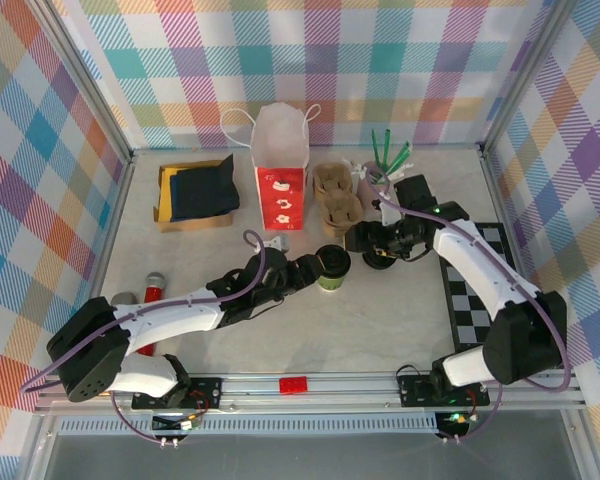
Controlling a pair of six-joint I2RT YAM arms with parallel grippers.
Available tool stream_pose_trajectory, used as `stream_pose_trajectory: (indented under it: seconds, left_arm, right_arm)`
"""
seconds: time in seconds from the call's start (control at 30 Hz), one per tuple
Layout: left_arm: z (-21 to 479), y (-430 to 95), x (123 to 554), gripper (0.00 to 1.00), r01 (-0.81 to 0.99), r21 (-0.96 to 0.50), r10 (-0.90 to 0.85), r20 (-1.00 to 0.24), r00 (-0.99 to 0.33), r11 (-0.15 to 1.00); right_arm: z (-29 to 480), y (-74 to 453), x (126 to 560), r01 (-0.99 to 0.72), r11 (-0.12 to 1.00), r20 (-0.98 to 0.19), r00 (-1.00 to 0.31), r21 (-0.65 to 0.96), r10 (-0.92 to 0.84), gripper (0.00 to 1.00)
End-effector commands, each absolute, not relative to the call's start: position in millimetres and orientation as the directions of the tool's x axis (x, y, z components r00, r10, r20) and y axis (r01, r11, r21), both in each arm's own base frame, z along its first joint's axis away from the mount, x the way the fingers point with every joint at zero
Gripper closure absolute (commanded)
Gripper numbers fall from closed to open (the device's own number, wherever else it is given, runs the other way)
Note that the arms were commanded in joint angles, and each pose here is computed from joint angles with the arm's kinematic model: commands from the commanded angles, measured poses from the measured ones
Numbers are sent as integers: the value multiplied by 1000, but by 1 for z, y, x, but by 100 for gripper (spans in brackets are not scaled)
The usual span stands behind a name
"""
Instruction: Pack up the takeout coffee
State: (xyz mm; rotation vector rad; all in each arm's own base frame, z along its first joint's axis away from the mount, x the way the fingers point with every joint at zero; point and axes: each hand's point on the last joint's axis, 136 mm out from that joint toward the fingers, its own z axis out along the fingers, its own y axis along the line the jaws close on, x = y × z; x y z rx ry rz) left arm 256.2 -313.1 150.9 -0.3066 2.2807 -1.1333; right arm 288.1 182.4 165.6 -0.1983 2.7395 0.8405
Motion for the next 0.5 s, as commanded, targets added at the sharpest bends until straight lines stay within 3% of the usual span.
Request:
stream_pose_trajectory:
  seconds: [0.0, 0.47]
  left_arm:
    - [154, -318, 263, 38, 57, -775, -428, -407, -807, 629]
    - [144, -325, 269, 38, 56, -743, -403, -423, -812, 666]
  right_arm:
    - [168, 190, 294, -248, 797, -307, -948, 551, -83, 3]
    - [150, 201, 296, -260, 789, -273, -954, 557, -122, 5]
